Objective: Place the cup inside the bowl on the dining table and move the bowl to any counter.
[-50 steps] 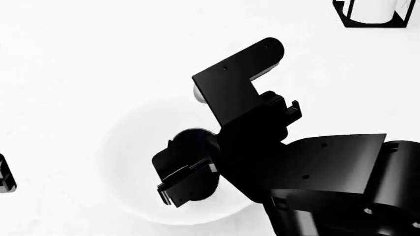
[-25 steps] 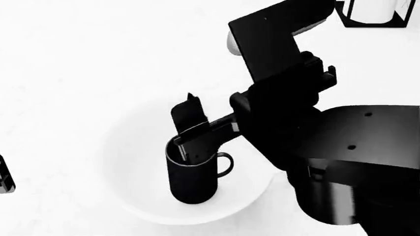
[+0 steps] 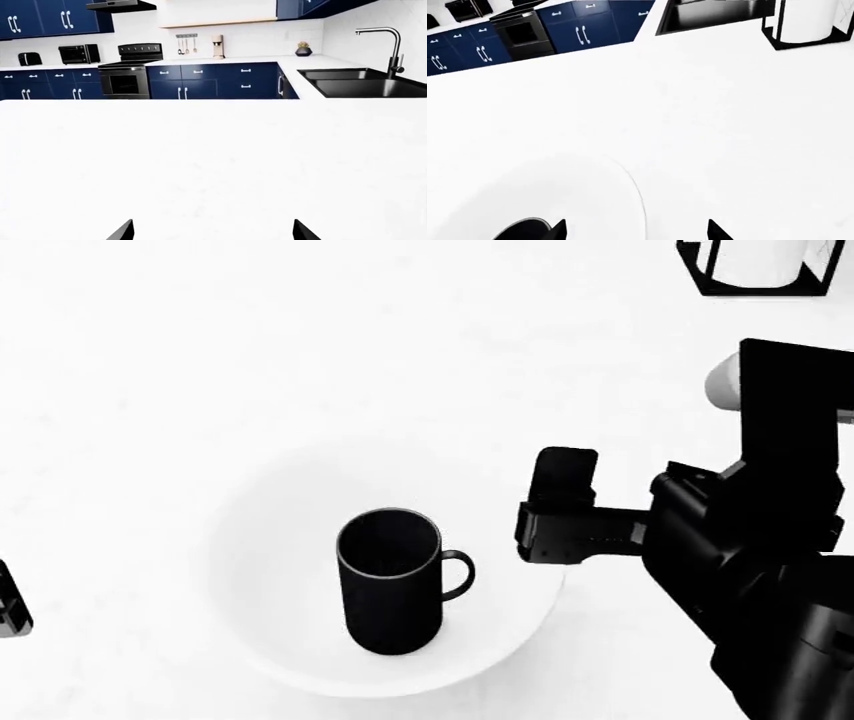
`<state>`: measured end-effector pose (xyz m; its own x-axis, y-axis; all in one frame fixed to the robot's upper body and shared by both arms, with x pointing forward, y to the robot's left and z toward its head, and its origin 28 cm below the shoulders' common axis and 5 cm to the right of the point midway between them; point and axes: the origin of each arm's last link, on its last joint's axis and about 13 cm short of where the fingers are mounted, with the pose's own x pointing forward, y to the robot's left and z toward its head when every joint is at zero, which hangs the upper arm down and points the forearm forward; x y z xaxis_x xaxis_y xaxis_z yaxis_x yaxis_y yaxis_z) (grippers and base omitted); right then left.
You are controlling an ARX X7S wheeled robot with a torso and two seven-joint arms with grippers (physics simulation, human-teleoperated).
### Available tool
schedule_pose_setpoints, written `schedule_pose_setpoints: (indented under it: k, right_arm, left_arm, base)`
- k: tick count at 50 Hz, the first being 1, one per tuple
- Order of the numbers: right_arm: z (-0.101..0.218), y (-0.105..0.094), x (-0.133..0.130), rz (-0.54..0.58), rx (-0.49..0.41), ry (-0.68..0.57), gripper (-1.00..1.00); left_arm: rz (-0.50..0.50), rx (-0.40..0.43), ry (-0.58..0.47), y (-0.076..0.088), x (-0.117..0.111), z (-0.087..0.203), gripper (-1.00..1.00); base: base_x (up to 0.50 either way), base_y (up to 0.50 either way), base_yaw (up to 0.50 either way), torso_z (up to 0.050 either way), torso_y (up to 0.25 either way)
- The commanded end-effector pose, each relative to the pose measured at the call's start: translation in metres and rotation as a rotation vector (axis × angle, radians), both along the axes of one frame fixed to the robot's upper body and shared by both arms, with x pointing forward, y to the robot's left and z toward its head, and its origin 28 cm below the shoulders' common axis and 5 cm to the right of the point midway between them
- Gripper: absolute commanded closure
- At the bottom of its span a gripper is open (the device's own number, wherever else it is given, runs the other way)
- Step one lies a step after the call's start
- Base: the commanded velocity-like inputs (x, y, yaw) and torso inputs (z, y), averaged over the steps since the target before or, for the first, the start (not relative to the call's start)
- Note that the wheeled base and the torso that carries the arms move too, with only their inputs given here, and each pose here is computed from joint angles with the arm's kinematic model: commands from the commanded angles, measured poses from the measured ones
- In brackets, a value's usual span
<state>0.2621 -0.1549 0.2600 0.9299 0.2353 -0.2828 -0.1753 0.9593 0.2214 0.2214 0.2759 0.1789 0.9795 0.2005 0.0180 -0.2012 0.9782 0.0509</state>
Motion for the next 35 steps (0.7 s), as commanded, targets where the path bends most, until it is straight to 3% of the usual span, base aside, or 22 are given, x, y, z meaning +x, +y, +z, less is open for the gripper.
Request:
schedule_pose_setpoints:
  k: [1,8,22,26,35]
  right_arm:
    - [-0.021,-0.003,0.003,-0.014,0.149,0.085,-1.00]
    - [-0.029,-0.002,0.009,-0.001,0.199,0.111,-1.00]
    - [-0.053,0.005,0.026,0.026,0.202,0.180,-1.00]
    - [-0.057,0.008,0.029,0.039,0.248,0.195,-1.00]
    - [-0.053,0.012,0.032,0.050,0.233,0.193,-1.00]
  left_arm:
    - [-0.018,-0.008,-0.009,-0.001,-0.002,0.000,-1.00]
    - [-0.019,-0.007,-0.009,-0.003,0.000,0.001,-1.00]
    - [-0.021,-0.008,-0.003,0.000,-0.002,-0.001,-1.00]
    - [-0.020,-0.008,-0.001,0.000,-0.002,-0.002,-1.00]
    - [-0.019,-0.007,-0.002,-0.002,-0.001,-0.002,-1.00]
  base:
    - [0.00,0.00,0.00,0.000,0.000]
    - [0.00,0.00,0.00,0.000,0.000]
    - [0.00,0.00,0.00,0.000,0.000]
    - [0.00,0.00,0.00,0.000,0.000]
    - [0.00,0.00,0.00,0.000,0.000]
